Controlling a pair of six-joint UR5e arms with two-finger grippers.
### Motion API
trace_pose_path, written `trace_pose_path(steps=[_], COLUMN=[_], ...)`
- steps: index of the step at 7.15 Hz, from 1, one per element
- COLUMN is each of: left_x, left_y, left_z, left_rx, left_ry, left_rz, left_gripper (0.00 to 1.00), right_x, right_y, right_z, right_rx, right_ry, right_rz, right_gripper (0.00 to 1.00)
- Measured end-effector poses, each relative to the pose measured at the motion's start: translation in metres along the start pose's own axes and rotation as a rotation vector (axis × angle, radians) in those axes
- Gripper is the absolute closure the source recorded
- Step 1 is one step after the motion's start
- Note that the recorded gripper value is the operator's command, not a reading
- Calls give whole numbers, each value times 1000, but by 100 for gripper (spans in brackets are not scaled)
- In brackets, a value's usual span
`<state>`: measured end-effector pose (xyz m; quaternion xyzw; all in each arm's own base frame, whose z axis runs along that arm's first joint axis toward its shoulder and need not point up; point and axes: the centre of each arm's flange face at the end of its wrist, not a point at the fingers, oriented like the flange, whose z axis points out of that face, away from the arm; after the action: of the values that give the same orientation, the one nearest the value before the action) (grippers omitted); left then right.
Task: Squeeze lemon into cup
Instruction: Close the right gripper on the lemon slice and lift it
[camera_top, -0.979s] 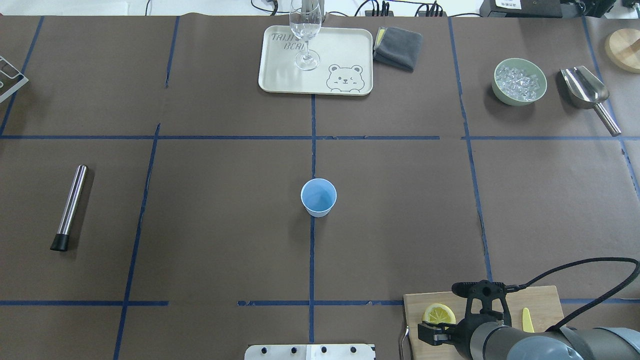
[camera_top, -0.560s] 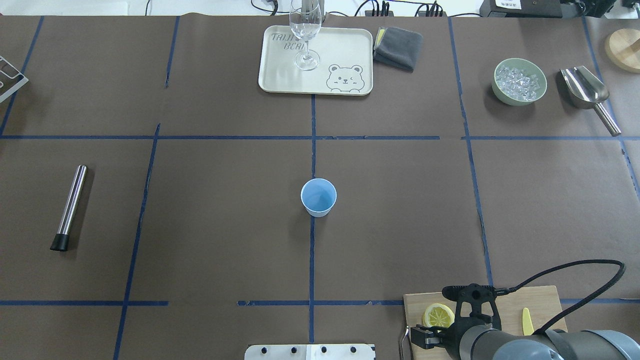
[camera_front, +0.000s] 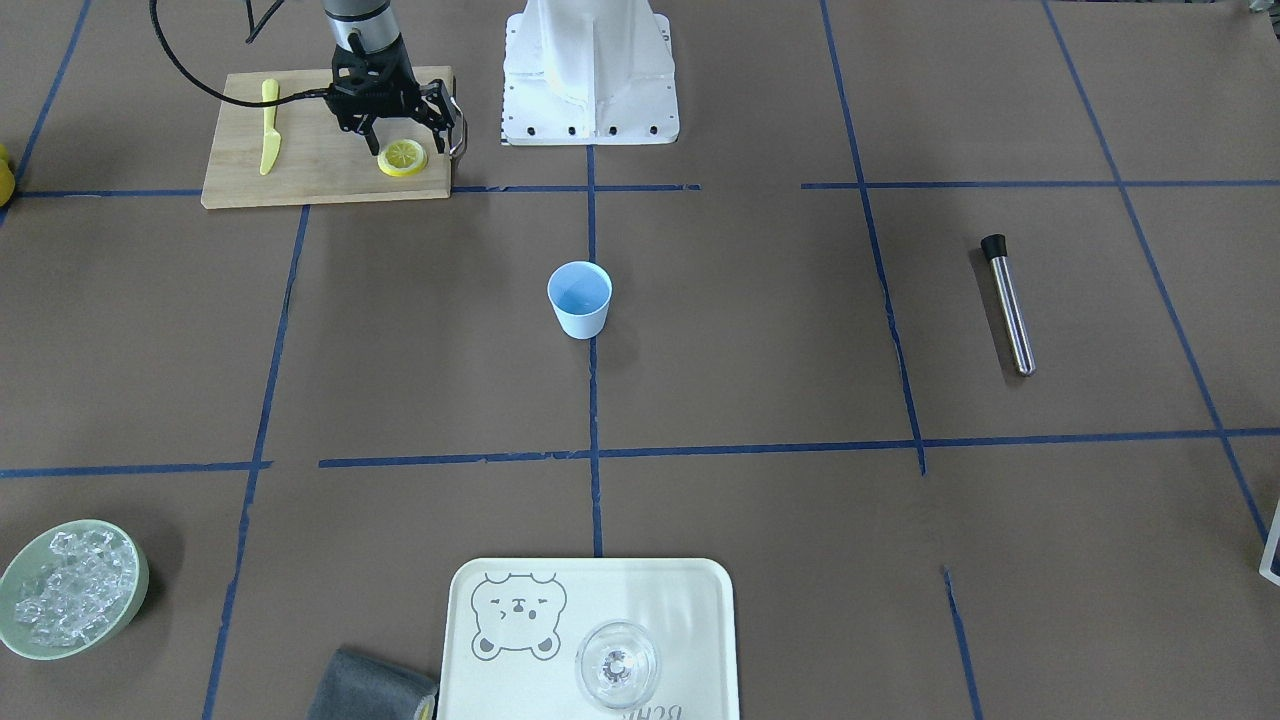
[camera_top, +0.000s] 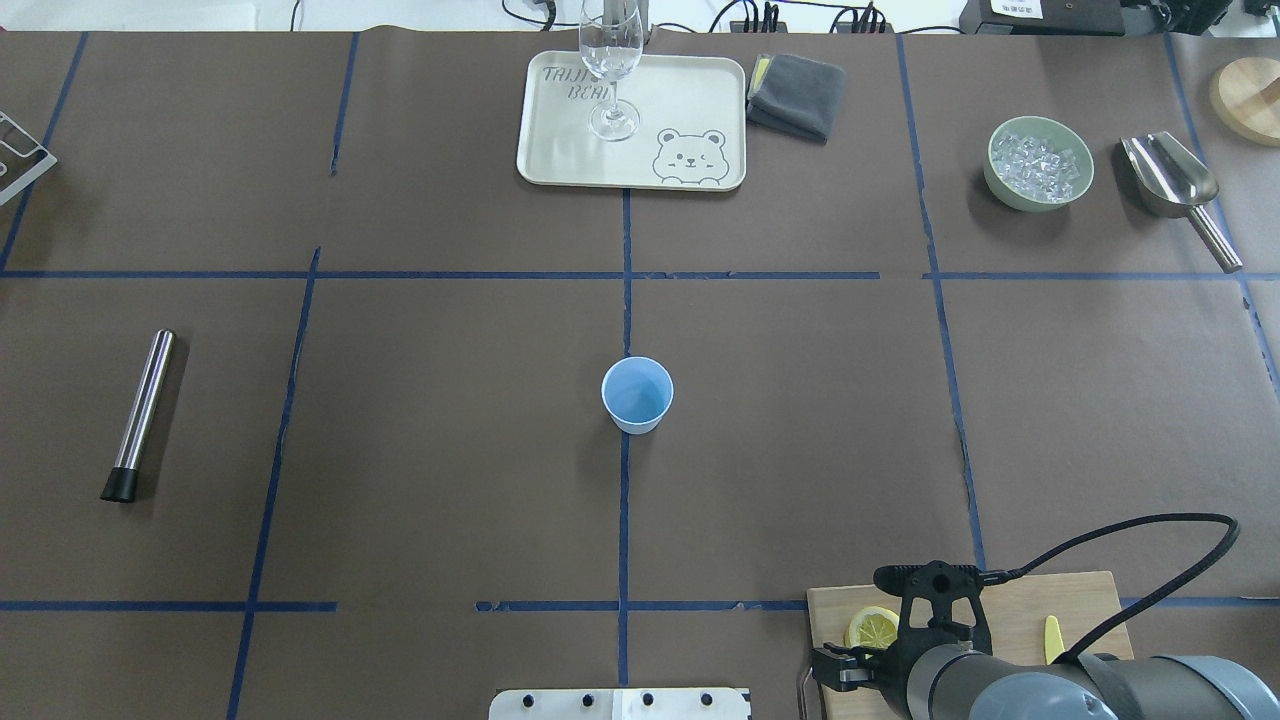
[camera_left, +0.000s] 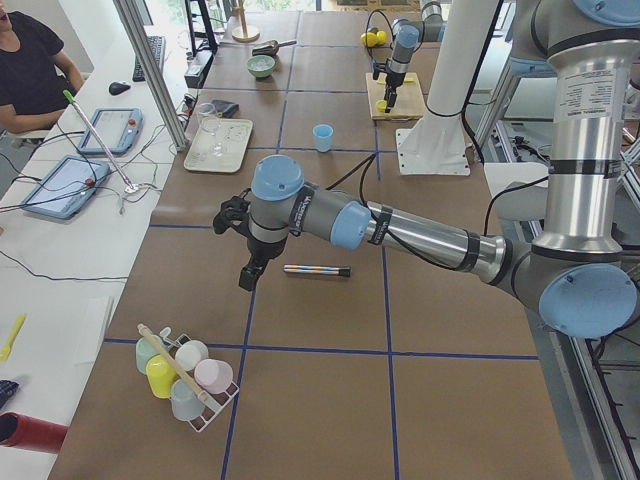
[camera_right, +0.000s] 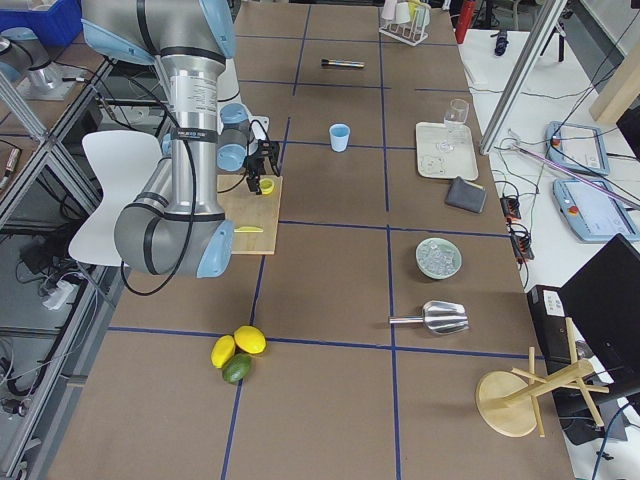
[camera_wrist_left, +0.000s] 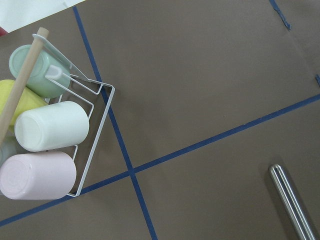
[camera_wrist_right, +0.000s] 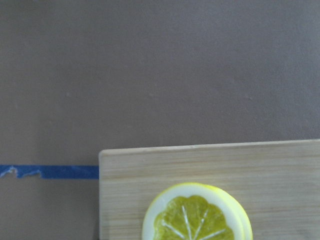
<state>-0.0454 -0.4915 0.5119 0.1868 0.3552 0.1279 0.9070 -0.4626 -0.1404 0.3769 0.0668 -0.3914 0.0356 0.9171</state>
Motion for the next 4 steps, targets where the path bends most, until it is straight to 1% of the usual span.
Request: trace_pose_path(steps=[3,4], left_x=[1,1], left_y=[0,1], left_z=[-5,-7], left_rx=[8,11], left_ry=[-3,-4], left_rz=[2,1], left_gripper=[0,0], right_x=[3,4], right_y=[-4,-6], right_z=[2,3], right_rx=[4,5], right_ry=[9,11], right_rz=[-2,-2], right_gripper=[0,6])
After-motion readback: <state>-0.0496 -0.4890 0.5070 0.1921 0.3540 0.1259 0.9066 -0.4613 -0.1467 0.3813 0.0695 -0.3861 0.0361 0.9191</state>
